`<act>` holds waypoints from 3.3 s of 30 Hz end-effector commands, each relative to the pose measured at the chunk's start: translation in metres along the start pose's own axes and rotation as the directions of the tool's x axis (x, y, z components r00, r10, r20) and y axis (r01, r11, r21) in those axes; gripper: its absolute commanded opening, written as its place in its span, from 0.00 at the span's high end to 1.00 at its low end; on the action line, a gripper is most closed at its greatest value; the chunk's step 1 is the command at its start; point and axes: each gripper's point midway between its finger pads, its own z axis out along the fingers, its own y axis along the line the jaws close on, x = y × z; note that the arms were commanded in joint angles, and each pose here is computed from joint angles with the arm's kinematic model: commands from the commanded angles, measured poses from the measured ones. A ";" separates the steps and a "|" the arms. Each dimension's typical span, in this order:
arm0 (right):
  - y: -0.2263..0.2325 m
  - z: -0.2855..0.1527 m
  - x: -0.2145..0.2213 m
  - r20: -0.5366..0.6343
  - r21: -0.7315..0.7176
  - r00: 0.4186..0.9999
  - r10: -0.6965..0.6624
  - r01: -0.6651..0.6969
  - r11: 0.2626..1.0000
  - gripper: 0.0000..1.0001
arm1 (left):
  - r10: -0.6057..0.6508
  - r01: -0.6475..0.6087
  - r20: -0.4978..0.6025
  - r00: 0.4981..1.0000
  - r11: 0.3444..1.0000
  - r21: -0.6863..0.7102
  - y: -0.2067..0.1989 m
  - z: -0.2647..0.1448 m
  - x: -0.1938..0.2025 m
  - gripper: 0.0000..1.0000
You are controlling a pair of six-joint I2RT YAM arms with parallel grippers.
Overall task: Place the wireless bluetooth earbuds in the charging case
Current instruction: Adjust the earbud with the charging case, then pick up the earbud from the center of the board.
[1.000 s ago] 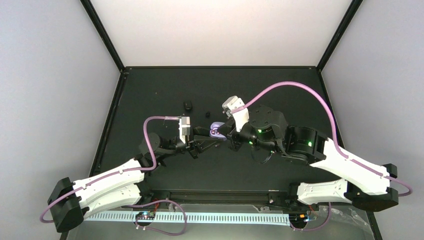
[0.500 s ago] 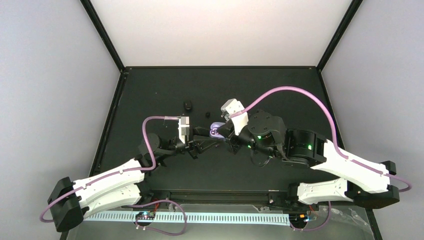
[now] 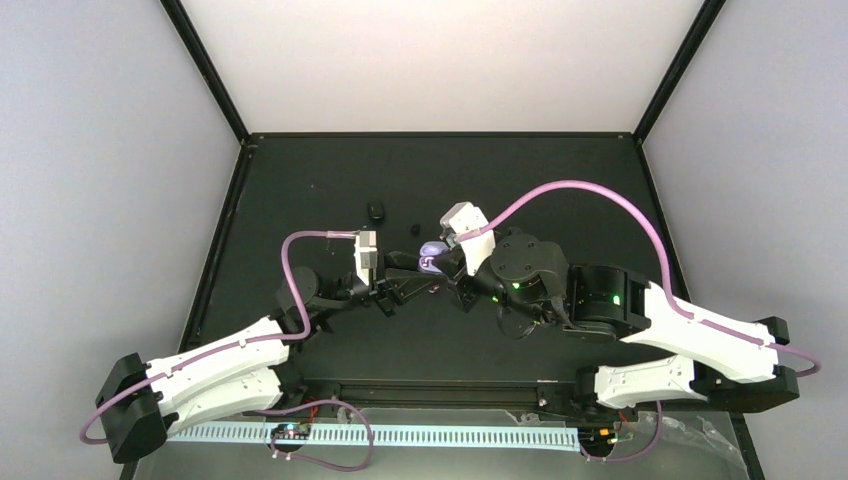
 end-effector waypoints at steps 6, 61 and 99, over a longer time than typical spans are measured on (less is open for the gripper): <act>0.010 -0.006 0.002 0.006 -0.055 1.000 0.027 -0.026 0.998 0.82 | 0.035 -0.040 0.112 0.993 0.998 0.043 -0.016 0.006 -0.039 0.98; -0.125 0.212 0.251 -0.400 0.237 0.824 0.402 -0.331 0.913 0.52 | 0.058 -0.053 0.093 0.994 0.997 -0.063 -0.039 -0.108 -0.013 0.98; -0.125 0.233 0.290 -0.526 0.231 0.770 0.360 -0.278 0.932 0.58 | 0.048 -0.043 0.052 0.997 0.995 -0.093 -0.025 -0.100 0.002 0.98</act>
